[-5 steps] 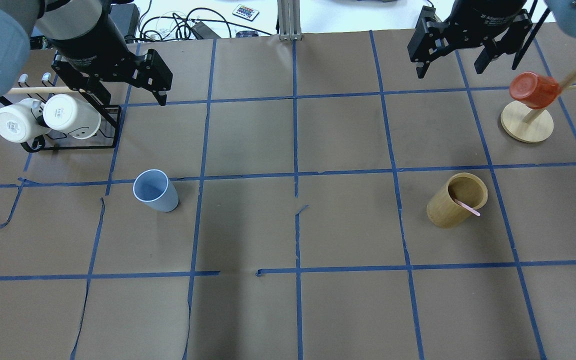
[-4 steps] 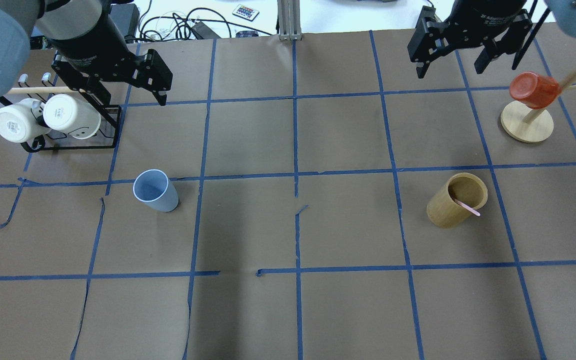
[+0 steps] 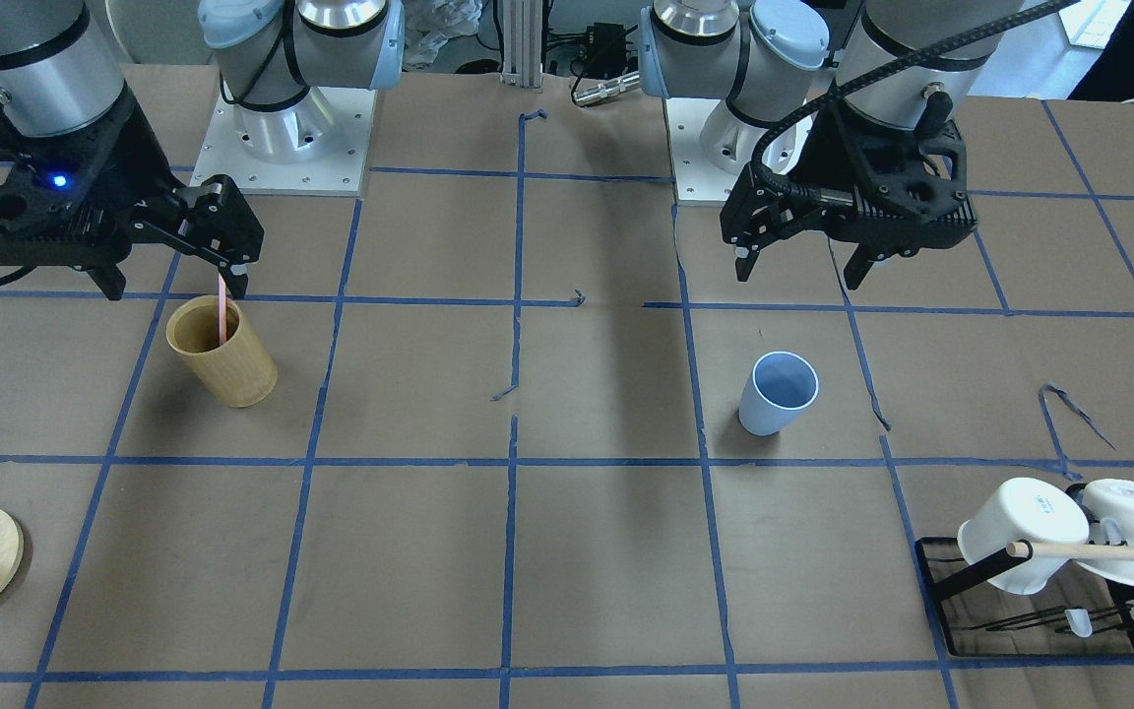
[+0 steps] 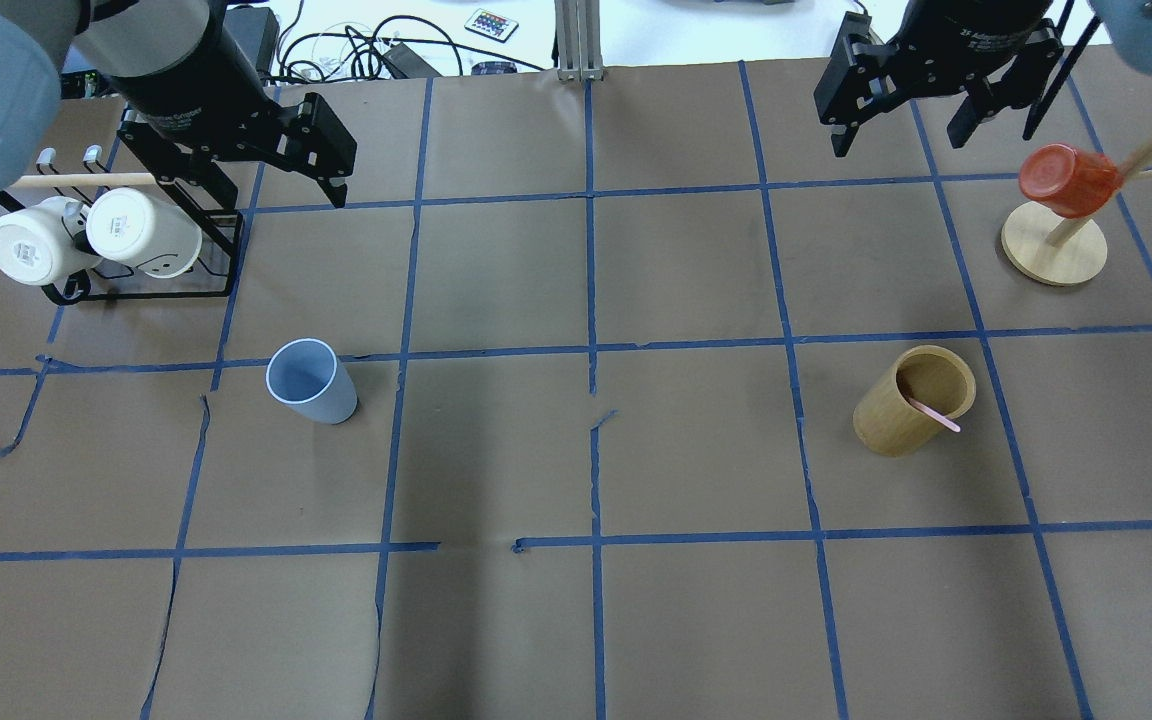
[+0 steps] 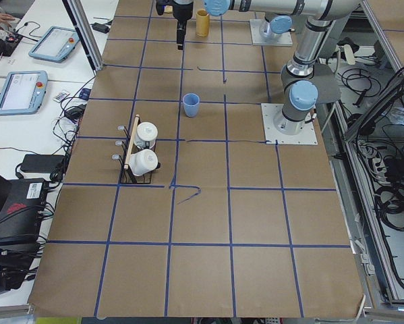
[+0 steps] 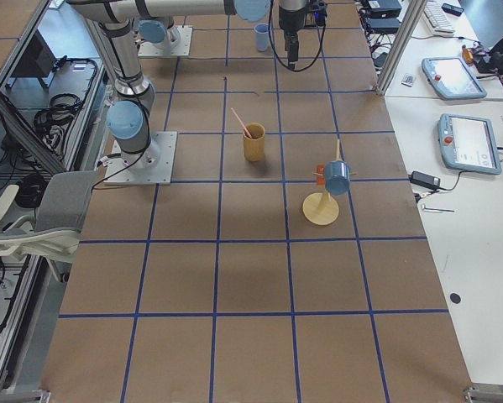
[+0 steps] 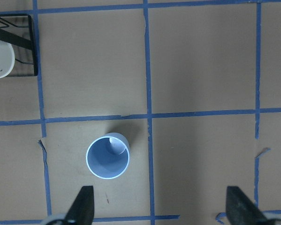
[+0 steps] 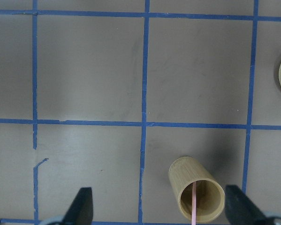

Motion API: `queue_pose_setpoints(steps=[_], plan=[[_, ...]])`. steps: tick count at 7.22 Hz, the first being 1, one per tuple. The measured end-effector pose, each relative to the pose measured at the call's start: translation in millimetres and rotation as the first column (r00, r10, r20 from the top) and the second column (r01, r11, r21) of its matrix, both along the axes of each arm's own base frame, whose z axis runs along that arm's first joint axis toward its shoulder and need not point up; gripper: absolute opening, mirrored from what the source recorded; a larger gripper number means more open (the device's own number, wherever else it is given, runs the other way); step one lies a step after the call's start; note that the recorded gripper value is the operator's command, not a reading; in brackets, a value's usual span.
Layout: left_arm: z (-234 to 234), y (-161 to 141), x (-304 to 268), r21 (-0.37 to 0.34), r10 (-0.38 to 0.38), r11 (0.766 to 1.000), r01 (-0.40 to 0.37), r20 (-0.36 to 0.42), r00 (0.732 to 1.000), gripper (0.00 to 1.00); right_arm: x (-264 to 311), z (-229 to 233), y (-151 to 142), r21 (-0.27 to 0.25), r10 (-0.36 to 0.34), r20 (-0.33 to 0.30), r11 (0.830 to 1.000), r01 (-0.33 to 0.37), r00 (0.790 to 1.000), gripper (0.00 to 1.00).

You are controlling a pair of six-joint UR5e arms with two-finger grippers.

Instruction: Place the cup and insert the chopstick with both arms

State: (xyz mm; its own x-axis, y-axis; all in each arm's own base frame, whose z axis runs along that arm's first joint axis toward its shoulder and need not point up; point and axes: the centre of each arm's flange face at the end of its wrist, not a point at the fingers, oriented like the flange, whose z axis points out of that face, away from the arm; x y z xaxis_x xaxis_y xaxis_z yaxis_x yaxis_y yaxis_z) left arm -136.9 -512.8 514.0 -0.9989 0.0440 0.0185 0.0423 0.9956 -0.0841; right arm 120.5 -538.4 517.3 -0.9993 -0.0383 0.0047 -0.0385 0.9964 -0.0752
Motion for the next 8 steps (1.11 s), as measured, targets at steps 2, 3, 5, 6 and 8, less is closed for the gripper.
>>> queue_pose_setpoints(steps=[2, 3, 5, 6, 8], plan=[[4.1, 4.6, 2.9, -0.002, 0.002, 1.000, -0.002, 0.017, 1.000, 1.00, 0.1, -0.3, -0.2, 0.000, 0.000, 0.001, 1.000, 0.000, 1.000, 1.00], [4.8, 5.0, 3.6, -0.001, 0.002, 1.000, -0.002, 0.023, 1.000, 1.00, 0.2, -0.5, -0.3, 0.001, 0.000, 0.002, 1.000, 0.000, 1.000, 1.00], [1.2, 2.4, 3.5, 0.006, 0.009, 1.000, -0.009, 0.023, 1.000, 1.00, 0.2, -0.6, -0.4, 0.001, 0.000, 0.003, 1.000, 0.000, 1.000, 1.00], [-0.1, 1.5, 3.0, 0.009, 0.010, 1.000, -0.010, 0.021, 1.000, 1.00, 0.2, -0.6, -0.4, 0.001, 0.000, 0.002, 1.000, 0.000, 1.000, 1.00], [-1.6, 1.1, 2.6, 0.012, 0.011, 1.000, -0.011, 0.020, 1.000, 1.00, 0.2, -0.6, -0.4, 0.001, 0.000, 0.002, 1.000, 0.000, 1.000, 1.00]])
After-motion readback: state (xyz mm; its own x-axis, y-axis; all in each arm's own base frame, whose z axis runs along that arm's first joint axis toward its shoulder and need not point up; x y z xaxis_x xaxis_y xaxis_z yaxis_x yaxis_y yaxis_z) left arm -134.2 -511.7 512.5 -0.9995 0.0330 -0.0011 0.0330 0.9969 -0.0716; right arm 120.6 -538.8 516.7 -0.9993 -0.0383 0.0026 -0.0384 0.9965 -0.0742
